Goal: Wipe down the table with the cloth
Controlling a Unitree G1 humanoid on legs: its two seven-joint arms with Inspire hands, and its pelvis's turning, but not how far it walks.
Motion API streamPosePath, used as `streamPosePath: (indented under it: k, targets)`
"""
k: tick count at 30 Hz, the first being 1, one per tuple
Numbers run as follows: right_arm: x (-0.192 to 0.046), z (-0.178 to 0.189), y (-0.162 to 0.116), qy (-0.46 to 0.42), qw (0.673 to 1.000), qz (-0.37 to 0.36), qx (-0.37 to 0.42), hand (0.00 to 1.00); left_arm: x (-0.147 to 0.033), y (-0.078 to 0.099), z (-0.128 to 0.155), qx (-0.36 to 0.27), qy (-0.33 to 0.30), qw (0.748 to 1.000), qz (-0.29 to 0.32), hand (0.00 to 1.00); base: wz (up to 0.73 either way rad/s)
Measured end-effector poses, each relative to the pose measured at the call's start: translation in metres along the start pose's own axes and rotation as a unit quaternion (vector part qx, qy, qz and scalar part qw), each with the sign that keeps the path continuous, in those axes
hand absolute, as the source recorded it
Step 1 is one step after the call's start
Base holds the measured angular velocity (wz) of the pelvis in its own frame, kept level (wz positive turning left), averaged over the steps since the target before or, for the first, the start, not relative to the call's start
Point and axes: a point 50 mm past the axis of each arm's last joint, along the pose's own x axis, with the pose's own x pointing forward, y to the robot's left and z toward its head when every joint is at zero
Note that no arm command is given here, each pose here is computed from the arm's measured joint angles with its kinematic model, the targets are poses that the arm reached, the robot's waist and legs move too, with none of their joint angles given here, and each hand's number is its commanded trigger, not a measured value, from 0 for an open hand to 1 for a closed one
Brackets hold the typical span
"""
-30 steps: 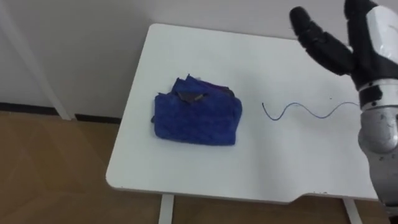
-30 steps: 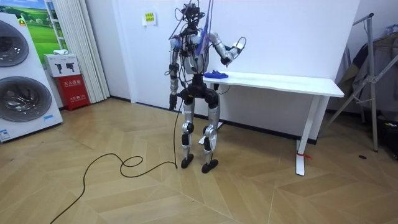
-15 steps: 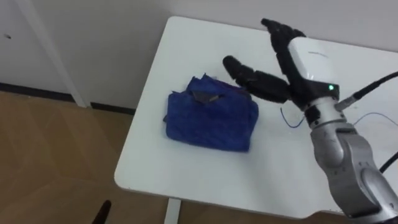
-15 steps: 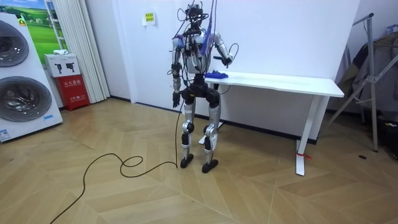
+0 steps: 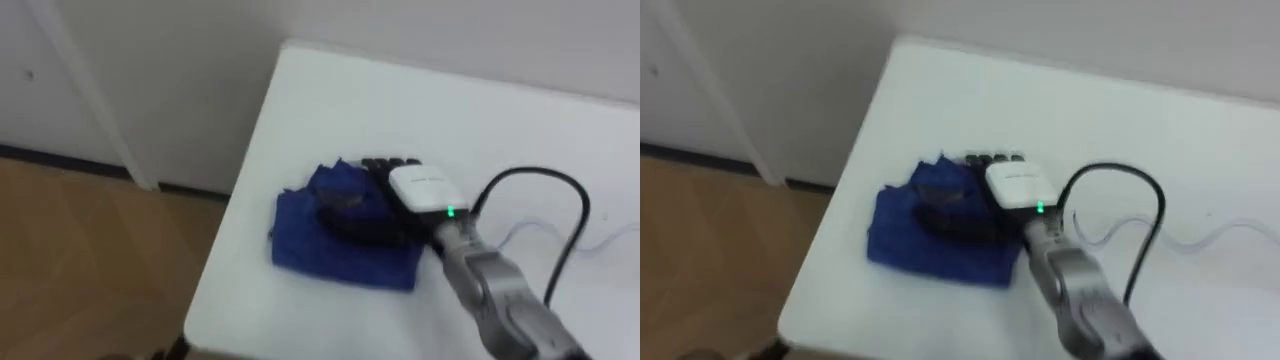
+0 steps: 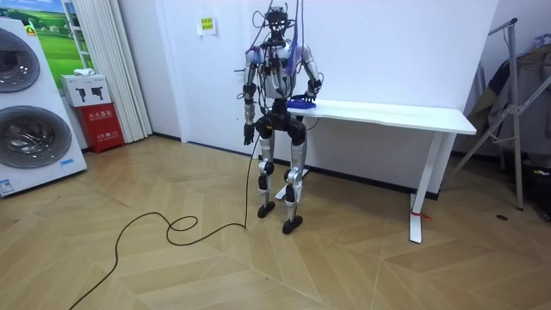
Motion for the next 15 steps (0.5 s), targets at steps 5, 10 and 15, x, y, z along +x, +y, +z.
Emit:
streamPosePath:
  k: [5,10,15]
  targets:
    - [-0.002,-0.006,0.012,0.012,1.0,0.02,-0.005,0.0,0.0,-0.002,-0.001,-0.007,0.001,1.0,-0.003,0.0,0.1]
    - [-0.003,-0.007,0.017,0.015,1.0,0.024,-0.002,0.0,0.0,-0.011,0.008,-0.032,-0.011,0.999,-0.014,0.0,-0.03]
    - [-0.007,-0.008,0.022,0.019,0.999,0.027,0.002,0.0,0.0,-0.012,0.009,-0.047,-0.016,0.999,-0.015,0.0,0.0]
